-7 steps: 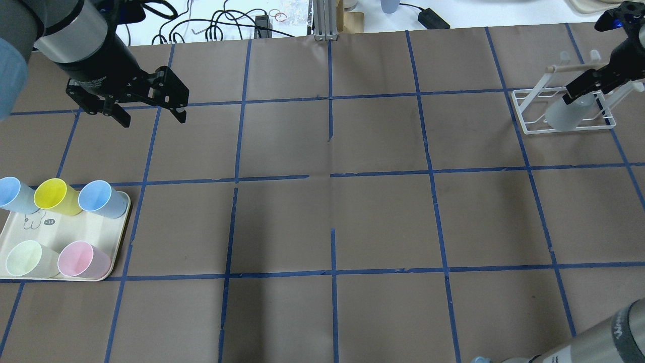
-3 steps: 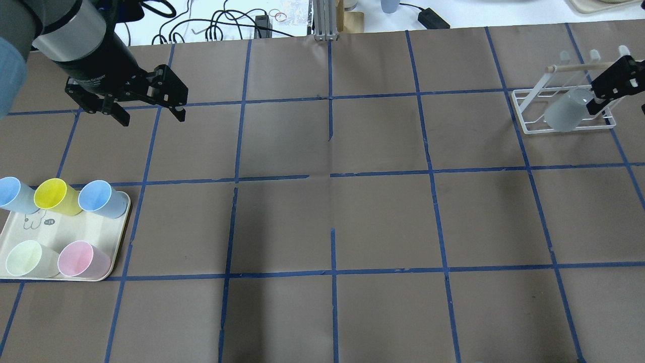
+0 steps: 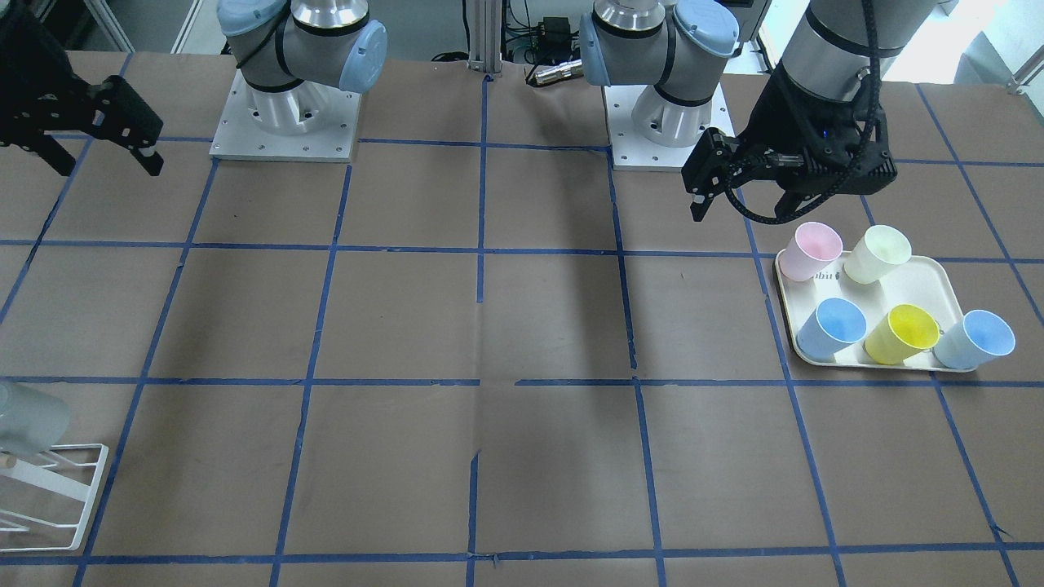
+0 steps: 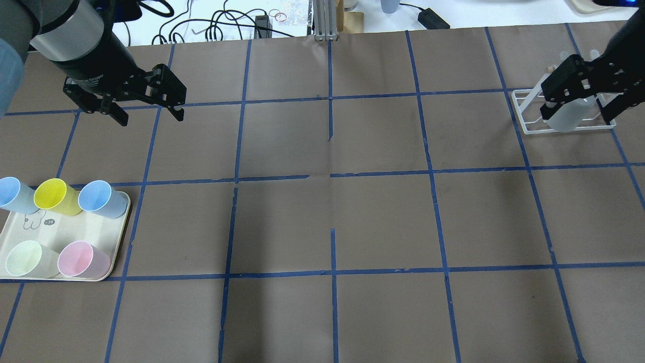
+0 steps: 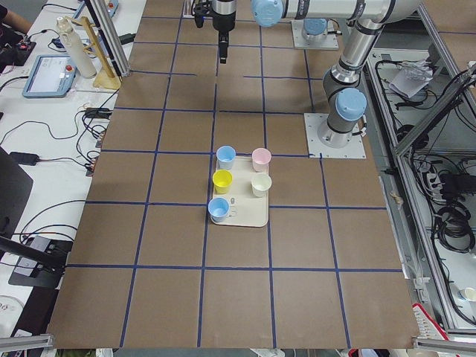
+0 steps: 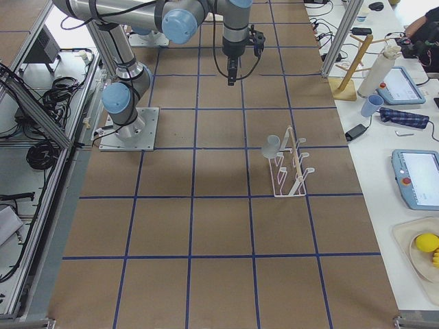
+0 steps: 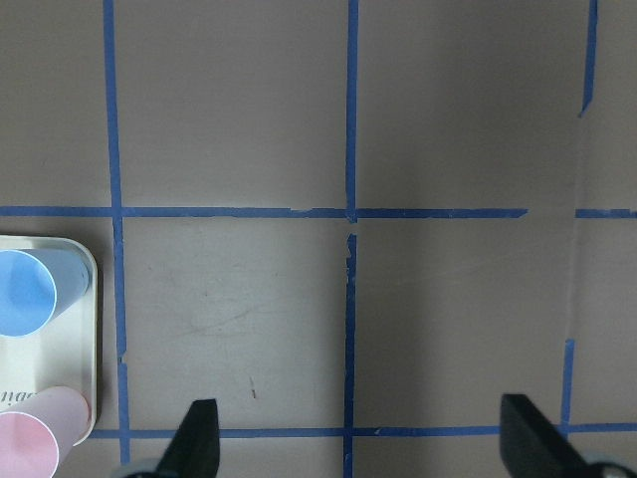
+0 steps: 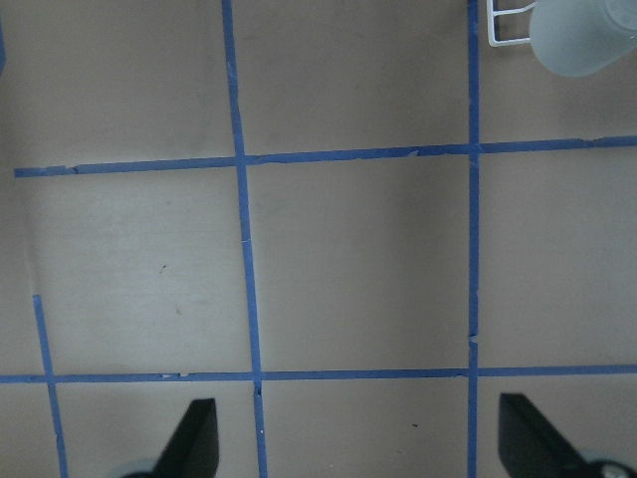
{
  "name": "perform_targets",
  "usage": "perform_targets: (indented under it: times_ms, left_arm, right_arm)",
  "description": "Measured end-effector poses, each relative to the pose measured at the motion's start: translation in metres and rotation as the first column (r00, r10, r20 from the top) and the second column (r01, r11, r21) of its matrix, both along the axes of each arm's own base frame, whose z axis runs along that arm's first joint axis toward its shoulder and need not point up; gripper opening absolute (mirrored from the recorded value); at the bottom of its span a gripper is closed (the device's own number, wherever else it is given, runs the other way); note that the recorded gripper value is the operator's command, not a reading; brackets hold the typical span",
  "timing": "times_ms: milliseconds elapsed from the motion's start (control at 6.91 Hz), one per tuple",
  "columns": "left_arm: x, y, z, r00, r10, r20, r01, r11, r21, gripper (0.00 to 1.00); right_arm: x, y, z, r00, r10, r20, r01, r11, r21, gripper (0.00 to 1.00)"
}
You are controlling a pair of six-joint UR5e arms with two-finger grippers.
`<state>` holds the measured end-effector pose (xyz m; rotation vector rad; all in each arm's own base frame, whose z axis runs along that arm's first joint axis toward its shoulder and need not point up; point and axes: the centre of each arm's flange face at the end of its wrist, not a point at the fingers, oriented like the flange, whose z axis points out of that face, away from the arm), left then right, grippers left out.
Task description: Transfer IKEA cup to right arm and place on rack
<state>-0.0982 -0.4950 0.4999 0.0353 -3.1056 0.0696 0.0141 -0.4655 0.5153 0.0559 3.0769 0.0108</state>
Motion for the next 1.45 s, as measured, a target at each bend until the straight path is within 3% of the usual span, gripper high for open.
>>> perform_targets:
  times_ms: [434,868,1447]
  left_arm:
    - [0.000,0.000,0.000,1.000,0.002,-0.003,-0.002,1.000,-0.002,1.00]
    - [0.001,-0.001,0.001,1.000,-0.001,0.004,0.001,1.000,-0.014,1.00]
    - [0.001,-0.002,0.001,1.000,-0.001,0.004,0.001,1.000,-0.015,1.00]
  right_arm:
    - [0.082,0.024,-0.002,0.999,0.016,-0.033,-0.015,1.000,0.016,1.00]
    - [0.102,0.066,-0.022,0.999,0.010,-0.030,-0.009,1.000,0.022,1.00]
    - [0.108,0.058,-0.027,0.999,-0.038,-0.026,0.037,0.999,-0.032,1.00]
